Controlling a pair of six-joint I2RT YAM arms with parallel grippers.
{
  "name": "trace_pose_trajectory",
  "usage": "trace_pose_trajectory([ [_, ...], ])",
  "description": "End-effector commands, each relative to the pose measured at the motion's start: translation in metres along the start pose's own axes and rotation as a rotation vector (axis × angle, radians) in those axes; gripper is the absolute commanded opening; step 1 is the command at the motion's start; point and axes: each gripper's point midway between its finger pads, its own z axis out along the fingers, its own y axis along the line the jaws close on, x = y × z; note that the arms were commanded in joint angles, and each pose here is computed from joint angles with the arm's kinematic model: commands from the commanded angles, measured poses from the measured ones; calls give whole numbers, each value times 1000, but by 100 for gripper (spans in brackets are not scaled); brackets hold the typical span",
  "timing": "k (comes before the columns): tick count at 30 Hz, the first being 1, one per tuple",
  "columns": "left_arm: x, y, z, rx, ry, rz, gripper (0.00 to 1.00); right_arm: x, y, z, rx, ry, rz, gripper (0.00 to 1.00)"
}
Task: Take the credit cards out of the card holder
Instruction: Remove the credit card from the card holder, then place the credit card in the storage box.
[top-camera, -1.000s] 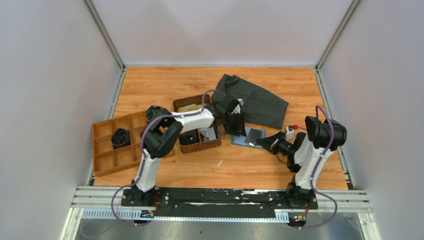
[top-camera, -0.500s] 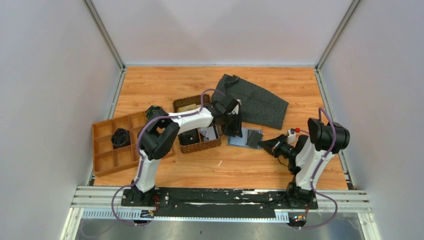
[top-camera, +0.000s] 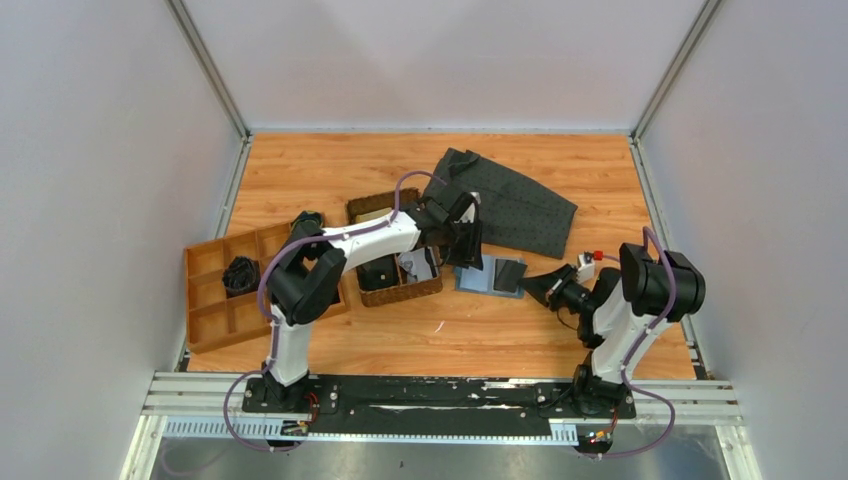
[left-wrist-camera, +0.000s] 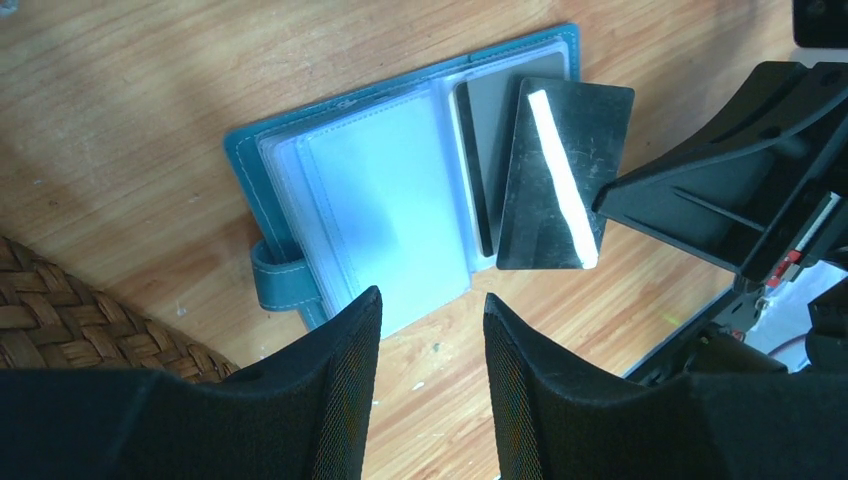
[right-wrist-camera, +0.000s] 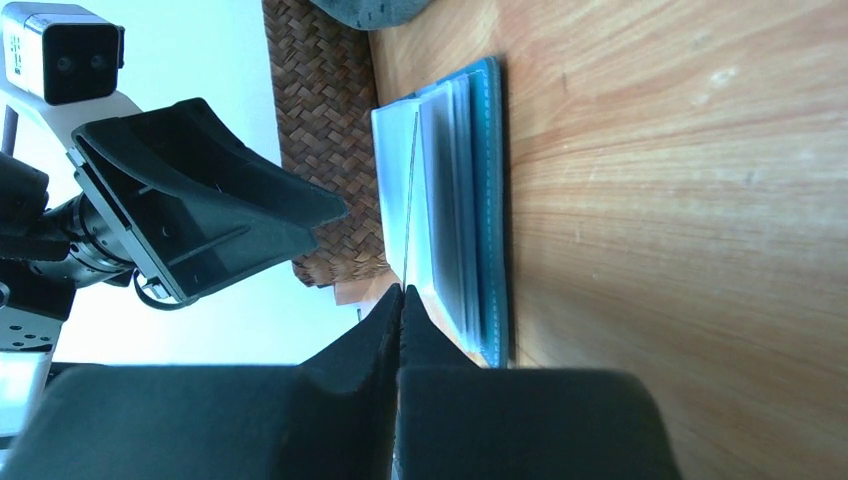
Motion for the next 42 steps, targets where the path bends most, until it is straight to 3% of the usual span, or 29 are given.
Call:
trace_pose_trajectory([
  [1, -15, -22, -20, 48, -50, 31, 45, 1, 2, -5, 0, 4, -25, 0],
  [11, -20, -34, -39, 85, -76, 40, 46, -3, 14, -8, 41, 30, -108, 0],
  [19, -26, -40, -81, 89, -135, 82, 46, -9, 61, -5, 107, 71, -377, 0],
  [29, -42, -20, -148, 52, -243, 93, 47, -3, 103, 6, 82, 94, -470, 0],
  [36, -42, 3, -182, 11, -273, 86, 46, 29, 148, 29, 41, 176, -576, 0],
  [42, -38, 21, -225, -12, -367, 49, 46, 63, 179, 58, 7, 252, -644, 0],
])
